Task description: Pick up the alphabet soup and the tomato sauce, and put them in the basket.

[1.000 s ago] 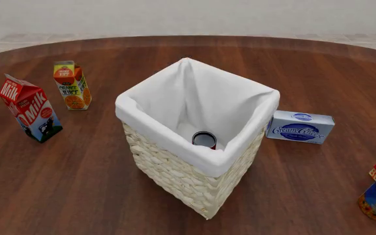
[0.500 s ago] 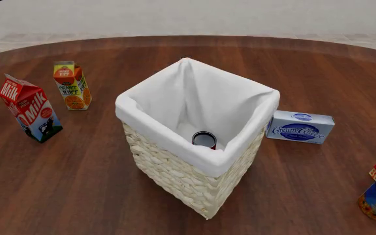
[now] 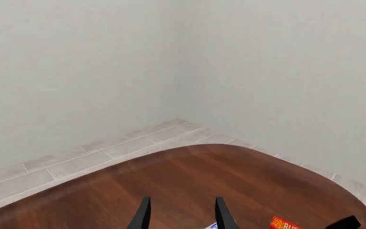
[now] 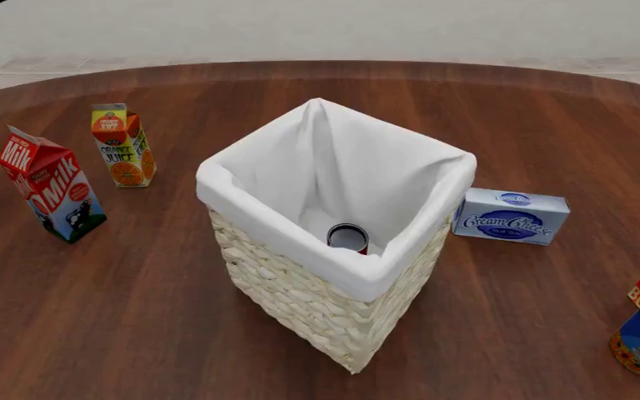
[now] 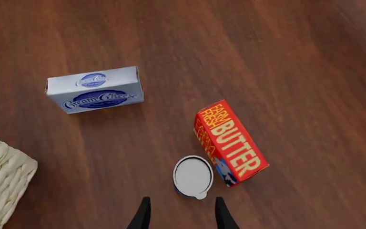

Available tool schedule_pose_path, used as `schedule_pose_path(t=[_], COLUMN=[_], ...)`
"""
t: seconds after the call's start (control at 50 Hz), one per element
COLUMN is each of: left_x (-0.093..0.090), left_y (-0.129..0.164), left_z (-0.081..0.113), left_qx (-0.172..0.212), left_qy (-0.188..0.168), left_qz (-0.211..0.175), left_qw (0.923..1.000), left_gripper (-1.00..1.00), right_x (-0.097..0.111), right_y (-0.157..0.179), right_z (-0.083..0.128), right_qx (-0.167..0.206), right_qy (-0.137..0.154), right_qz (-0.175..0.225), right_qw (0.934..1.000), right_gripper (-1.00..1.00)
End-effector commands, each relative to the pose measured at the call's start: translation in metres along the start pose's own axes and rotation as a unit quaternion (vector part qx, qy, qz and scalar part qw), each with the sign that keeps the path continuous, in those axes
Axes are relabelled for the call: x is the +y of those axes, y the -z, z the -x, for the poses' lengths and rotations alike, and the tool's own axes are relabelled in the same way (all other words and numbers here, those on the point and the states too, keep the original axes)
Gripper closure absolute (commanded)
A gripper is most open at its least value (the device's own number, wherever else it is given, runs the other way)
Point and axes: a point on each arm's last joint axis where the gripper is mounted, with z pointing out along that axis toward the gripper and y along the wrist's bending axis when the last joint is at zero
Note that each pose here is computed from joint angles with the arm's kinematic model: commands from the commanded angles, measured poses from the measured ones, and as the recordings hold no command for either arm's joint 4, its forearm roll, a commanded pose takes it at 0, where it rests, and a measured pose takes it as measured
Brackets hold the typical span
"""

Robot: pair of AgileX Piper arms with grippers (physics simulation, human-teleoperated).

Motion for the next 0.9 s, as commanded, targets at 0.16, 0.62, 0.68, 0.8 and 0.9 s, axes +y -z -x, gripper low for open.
schedule_pose_path(t=[0.16,0.62,0.68,0.8,0.9], left_x=[-0.001,-0.001,-0.001,-0.001,-0.001], left_y=[-0.003,-0.006,-0.006,-0.007,-0.007], left_z=[-0.002,-0.003,-0.003,-0.004,-0.004], left_qx=[0.003,0.006,0.007,0.008,0.008], left_qy=[0.0,-0.001,0.0,0.0,0.0], left_qz=[-0.001,-0.002,-0.002,-0.002,-0.001], left_qw=[1.0,1.0,1.0,1.0,1.0], left_gripper=[-1.0,-1.0,-1.0,-1.0,-1.0], right_x=[0.0,-0.002,-0.002,-0.002,-0.002], right_y=[-0.015,-0.034,-0.036,-0.038,-0.042], right_z=[-0.005,-0.017,-0.019,-0.02,-0.021], right_qx=[0.003,0.018,0.02,0.021,0.023], right_qy=[0.001,-0.004,-0.004,-0.005,-0.005], right_qz=[0.0,-0.009,-0.01,-0.009,-0.011], right_qw=[1.0,0.9998,0.9997,0.9997,0.9997], right_gripper=[-1.0,-1.0,-1.0,-1.0,-1.0])
